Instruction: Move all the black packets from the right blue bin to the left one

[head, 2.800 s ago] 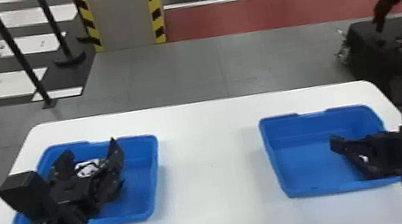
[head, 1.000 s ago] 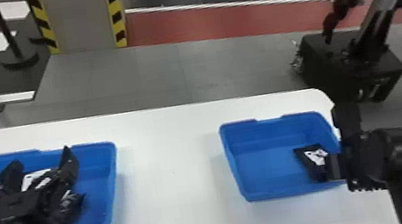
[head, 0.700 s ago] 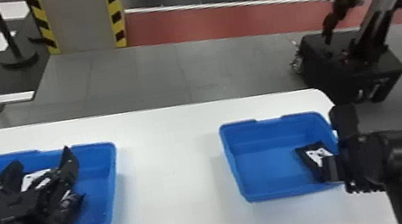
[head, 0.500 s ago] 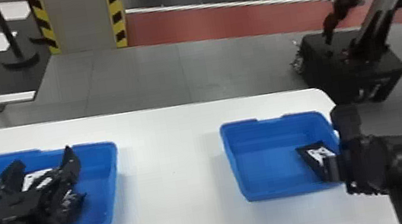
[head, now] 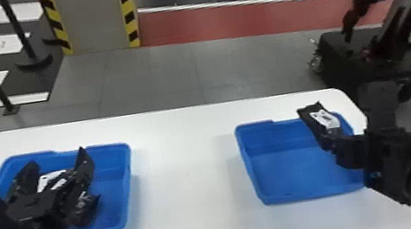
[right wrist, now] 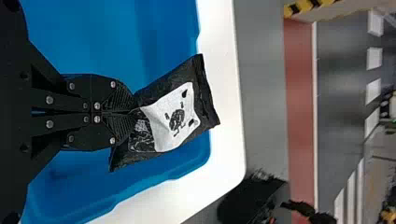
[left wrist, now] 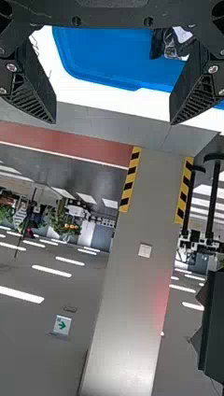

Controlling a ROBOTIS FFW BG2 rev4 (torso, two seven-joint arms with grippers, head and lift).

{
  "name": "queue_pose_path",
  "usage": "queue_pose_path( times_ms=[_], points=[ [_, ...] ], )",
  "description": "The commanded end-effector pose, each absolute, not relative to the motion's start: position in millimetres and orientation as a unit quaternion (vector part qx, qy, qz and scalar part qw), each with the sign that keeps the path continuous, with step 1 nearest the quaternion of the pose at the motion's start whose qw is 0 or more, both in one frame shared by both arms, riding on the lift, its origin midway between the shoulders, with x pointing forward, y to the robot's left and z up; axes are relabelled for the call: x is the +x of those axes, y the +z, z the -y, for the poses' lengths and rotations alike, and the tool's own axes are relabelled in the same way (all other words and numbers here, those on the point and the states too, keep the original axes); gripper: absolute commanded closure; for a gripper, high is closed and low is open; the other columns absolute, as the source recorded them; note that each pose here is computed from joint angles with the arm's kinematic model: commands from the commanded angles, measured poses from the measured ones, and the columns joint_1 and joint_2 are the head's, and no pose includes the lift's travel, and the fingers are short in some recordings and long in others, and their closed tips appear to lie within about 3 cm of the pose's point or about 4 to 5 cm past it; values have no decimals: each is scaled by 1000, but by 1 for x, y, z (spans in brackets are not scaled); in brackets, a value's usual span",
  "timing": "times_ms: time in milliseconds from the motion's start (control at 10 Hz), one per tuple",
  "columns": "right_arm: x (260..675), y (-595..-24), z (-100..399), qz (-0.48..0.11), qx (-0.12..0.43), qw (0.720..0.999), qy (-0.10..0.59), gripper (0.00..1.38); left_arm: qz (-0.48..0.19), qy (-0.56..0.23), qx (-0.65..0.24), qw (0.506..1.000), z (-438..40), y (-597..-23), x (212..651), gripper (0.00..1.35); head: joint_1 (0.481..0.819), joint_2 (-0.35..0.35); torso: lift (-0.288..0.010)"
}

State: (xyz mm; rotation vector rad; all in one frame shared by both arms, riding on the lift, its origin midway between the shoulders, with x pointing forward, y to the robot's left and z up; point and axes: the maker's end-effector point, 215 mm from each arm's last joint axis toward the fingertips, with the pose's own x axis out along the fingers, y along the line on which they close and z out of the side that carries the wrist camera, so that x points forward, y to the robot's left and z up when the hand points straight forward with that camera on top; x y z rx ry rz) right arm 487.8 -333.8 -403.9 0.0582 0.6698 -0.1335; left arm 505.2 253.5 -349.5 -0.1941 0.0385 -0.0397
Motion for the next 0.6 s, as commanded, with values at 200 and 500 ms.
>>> queue_pose_path(
  times_ms=[200,500],
  points=[
    [553,-339,251,-155,74,977,125,1168,-6,-11,-107,994,-260,-343,505,134,695,-31,-110],
    [581,-340,187,-102,93,957,257,1168,-2,-15,-113,994,-255,-339,508,134,695,48,-110]
  ],
)
